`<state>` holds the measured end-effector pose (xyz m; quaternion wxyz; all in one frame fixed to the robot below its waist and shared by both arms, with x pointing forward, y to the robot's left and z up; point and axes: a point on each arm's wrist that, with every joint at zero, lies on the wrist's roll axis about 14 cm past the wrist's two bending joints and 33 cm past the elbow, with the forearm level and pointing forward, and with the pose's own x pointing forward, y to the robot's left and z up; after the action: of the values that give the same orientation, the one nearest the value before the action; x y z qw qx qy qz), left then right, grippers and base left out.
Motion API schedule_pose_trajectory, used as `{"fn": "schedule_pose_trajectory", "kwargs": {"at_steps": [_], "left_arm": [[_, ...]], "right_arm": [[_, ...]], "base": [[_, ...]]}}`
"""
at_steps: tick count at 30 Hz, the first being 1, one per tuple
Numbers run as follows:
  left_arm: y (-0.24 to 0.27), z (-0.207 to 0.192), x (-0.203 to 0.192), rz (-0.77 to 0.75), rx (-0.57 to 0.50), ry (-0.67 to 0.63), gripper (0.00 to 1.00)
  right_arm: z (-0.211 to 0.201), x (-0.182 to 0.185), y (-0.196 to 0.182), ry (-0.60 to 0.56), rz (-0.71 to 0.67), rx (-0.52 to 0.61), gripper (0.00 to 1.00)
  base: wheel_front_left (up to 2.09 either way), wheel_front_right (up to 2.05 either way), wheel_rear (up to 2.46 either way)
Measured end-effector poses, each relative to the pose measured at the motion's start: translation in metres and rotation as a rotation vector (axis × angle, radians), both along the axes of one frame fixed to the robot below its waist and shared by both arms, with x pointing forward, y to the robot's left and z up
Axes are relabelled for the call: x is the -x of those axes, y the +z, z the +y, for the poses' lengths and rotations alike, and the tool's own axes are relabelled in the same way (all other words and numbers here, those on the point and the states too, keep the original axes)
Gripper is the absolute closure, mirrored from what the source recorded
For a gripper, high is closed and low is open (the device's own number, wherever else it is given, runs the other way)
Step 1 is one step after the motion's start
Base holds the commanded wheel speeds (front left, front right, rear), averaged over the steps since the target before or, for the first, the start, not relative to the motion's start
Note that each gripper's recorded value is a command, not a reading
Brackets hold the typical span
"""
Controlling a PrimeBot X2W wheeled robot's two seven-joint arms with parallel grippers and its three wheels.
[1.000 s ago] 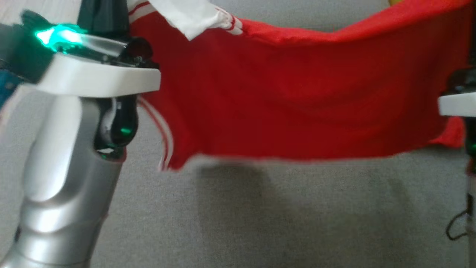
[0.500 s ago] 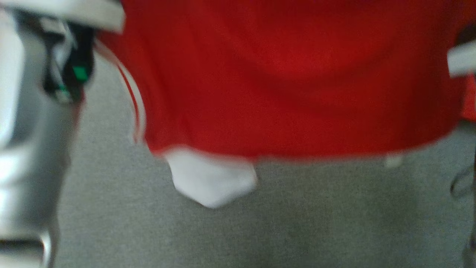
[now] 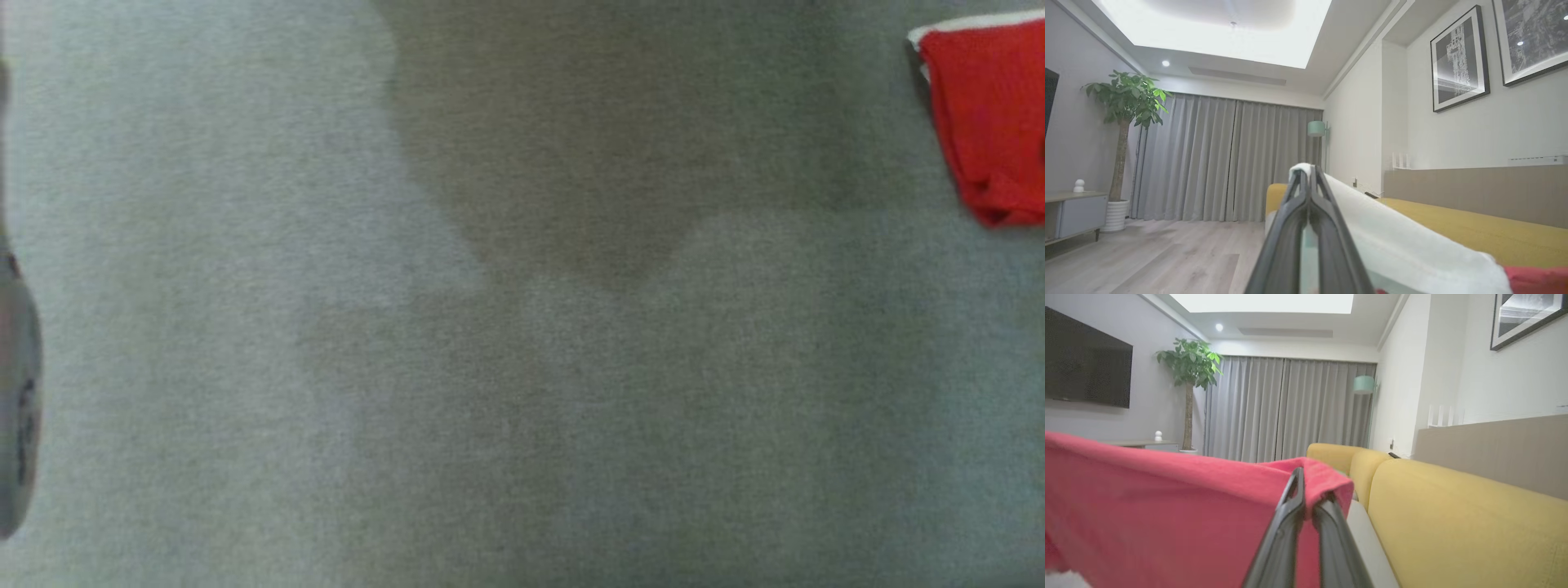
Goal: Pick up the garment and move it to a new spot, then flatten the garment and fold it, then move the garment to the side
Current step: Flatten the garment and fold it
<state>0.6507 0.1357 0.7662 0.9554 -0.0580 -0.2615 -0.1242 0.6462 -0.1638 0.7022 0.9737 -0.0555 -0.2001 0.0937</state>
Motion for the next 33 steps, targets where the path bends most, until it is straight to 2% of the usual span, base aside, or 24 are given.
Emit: {"fn": "schedule_pose_trajectory", "kwargs": {"at_steps": [4, 7, 12, 15, 21, 22, 27, 33], "left_arm": [[-0.024, -0.001, 0.003, 0.062, -0.04, -0.012, 1.0], [-0.071, -0.003, 0.011, 0.167, -0.088, -0.021, 1.0], [-0.176, 0.002, 0.051, 0.399, -0.132, -0.037, 1.0], [-0.225, 0.001, 0.086, 0.529, -0.177, -0.064, 1.0], [-0.292, -0.005, 0.168, 0.786, -0.306, -0.181, 1.0], [-0.292, -0.005, 0.168, 0.786, -0.306, -0.181, 1.0], [-0.316, 0.007, 0.225, 0.953, -0.37, -0.247, 1.0], [-0.315, 0.018, 0.281, 1.08, -0.43, -0.314, 1.0]], "right_arm": [[0.004, -0.003, -0.044, 0.002, 0.109, 0.031, 1.0], [0.006, 0.006, -0.096, 0.006, 0.242, 0.079, 1.0], [0.001, 0.049, -0.2, 0.017, 0.544, 0.146, 1.0], [-0.003, 0.079, -0.237, 0.027, 0.676, 0.203, 1.0], [-0.007, 0.13, -0.27, 0.061, 0.865, 0.285, 1.0], [-0.007, 0.13, -0.27, 0.061, 0.865, 0.285, 1.0], [-0.011, 0.17, -0.287, 0.1, 1.0, 0.327, 1.0], [-0.013, 0.218, -0.293, 0.155, 1.151, 0.334, 1.0]], "base": [[0.0, 0.0, 0.0], [0.0, 0.0, 0.0], [0.0, 0.0, 0.0], [0.0, 0.0, 0.0], [0.0, 0.0, 0.0], [0.0, 0.0, 0.0], [0.0, 0.0, 0.0], [0.0, 0.0, 0.0]]}}
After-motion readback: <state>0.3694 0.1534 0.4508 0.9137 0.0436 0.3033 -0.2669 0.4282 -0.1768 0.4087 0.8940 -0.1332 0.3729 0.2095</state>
